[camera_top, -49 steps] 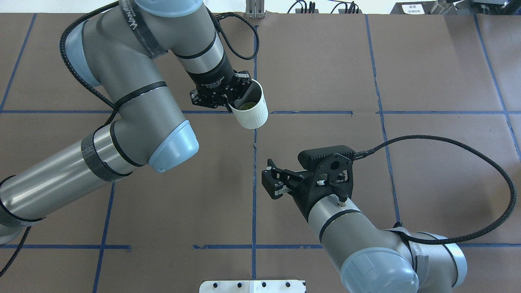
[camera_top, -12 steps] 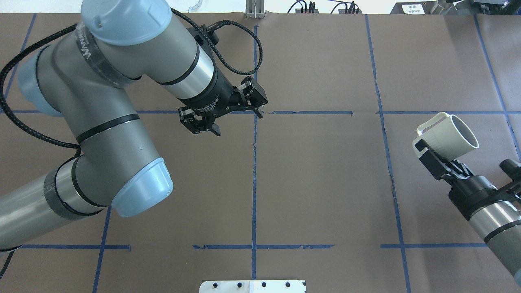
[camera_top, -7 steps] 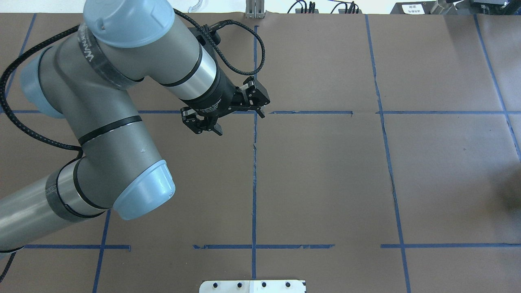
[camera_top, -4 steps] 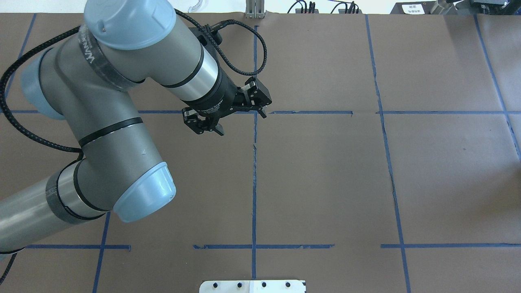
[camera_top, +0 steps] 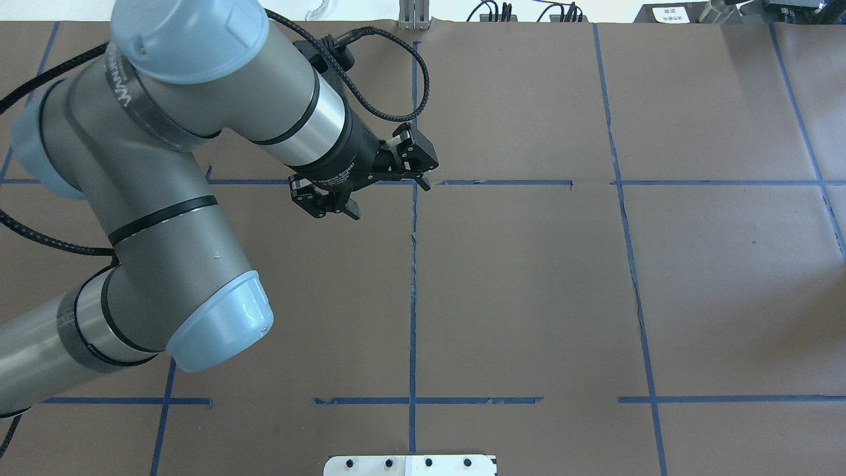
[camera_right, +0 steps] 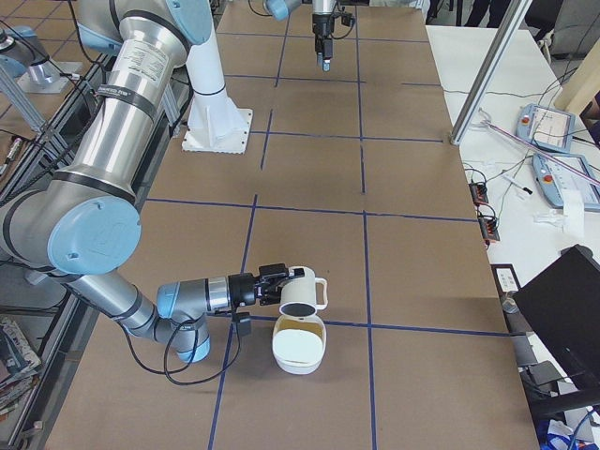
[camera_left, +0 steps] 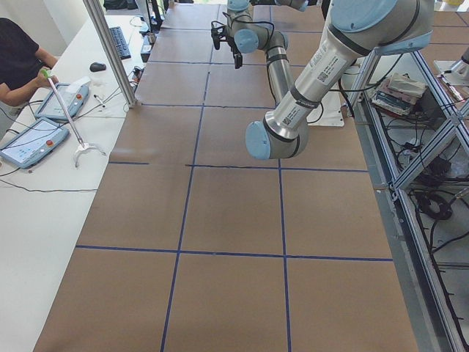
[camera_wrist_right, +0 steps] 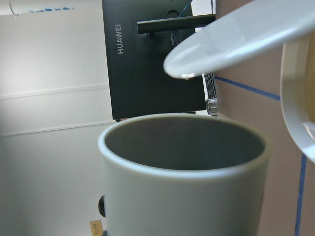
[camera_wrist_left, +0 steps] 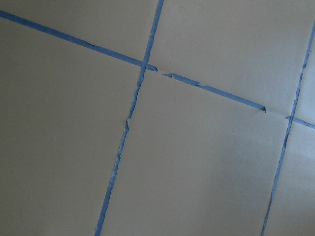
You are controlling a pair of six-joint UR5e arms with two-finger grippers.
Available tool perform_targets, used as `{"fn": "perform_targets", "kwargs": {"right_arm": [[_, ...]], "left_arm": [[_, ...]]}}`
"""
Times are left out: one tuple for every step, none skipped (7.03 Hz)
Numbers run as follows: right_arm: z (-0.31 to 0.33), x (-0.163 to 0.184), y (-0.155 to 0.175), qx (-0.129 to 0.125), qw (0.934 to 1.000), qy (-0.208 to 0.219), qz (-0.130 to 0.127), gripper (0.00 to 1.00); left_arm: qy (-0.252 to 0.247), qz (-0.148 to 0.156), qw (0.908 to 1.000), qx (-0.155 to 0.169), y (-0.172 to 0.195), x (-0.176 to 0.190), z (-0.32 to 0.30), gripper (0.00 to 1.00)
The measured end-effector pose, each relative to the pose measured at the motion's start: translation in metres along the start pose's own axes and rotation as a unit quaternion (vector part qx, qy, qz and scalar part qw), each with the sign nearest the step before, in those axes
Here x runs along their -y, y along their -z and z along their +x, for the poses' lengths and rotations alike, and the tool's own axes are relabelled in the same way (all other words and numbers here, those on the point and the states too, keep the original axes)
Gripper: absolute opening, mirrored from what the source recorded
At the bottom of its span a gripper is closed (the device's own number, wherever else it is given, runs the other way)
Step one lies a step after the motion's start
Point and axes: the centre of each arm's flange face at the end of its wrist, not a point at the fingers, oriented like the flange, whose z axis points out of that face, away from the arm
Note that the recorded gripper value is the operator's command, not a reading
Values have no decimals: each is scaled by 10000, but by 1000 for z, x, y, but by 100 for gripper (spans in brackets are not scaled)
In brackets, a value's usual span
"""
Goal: Left arm hands cup to right arm to dump lemon
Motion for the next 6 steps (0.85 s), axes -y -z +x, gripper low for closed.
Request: {"fn": "perform_targets", "kwargs": {"right_arm": [[2, 1, -1, 103, 9980, -627, -47, 19], [4, -1, -4, 182, 9929, -1175, -102, 20], [6, -1, -6, 237, 9864, -1621, -129, 20], [5, 7, -2, 246, 9782, -2060, -106, 21], [5, 17, 3, 207, 9690, -2459, -79, 23], [4, 21, 6, 170, 9622, -2718, -89, 23]], "left_arm": [[-22, 71, 10000, -37, 5, -1, 0, 100], [-52, 110, 9999, -87, 12, -4, 0, 100], [-74, 130, 9998, -126, 17, -6, 0, 100], [-81, 179, 9997, -142, 21, -7, 0, 100], [-78, 249, 9996, -136, 23, -6, -1, 100], [-74, 288, 9995, -128, 23, -6, -3, 100]]}}
